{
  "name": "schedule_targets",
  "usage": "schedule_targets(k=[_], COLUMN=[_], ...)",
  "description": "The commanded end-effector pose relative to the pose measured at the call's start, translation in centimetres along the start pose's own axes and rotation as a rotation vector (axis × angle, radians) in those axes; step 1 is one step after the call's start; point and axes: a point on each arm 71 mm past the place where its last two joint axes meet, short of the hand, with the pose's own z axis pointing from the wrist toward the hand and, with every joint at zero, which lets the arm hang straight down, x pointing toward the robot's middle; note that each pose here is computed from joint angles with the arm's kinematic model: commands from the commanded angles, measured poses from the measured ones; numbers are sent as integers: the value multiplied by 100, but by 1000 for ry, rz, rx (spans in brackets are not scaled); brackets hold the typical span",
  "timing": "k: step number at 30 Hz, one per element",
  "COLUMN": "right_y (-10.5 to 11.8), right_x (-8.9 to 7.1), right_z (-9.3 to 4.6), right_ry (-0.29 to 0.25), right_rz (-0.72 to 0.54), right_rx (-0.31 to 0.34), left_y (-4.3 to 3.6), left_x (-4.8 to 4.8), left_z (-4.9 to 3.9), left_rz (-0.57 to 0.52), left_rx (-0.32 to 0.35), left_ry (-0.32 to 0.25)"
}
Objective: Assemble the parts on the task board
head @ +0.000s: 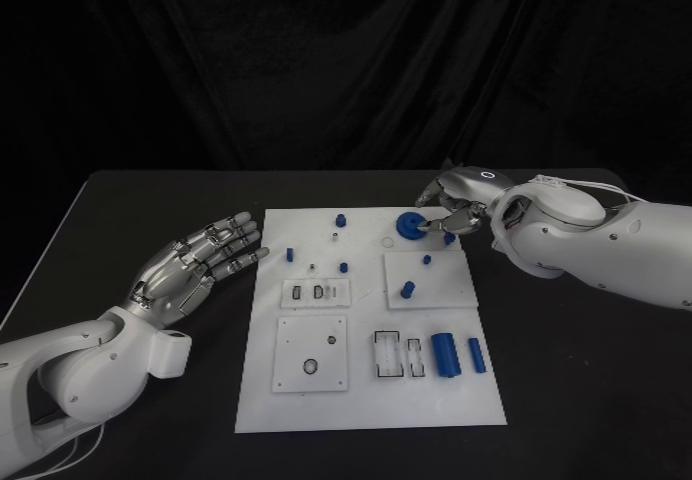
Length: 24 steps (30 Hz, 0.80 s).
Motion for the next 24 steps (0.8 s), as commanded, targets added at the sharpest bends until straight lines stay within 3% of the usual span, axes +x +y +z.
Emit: schedule_targets(k=[1, 24], right_y=[-4, 69], right_x=[33, 142], right_z=[9, 113], right_ry=[10, 53], right_rz=[-21, -39], right_rx=[20, 18], left_y=[-167, -149], left_x=[12, 1], left_z=[-14, -2], left_rz=[-13, -16], left_rx=[237, 231], left_ry=[13, 17])
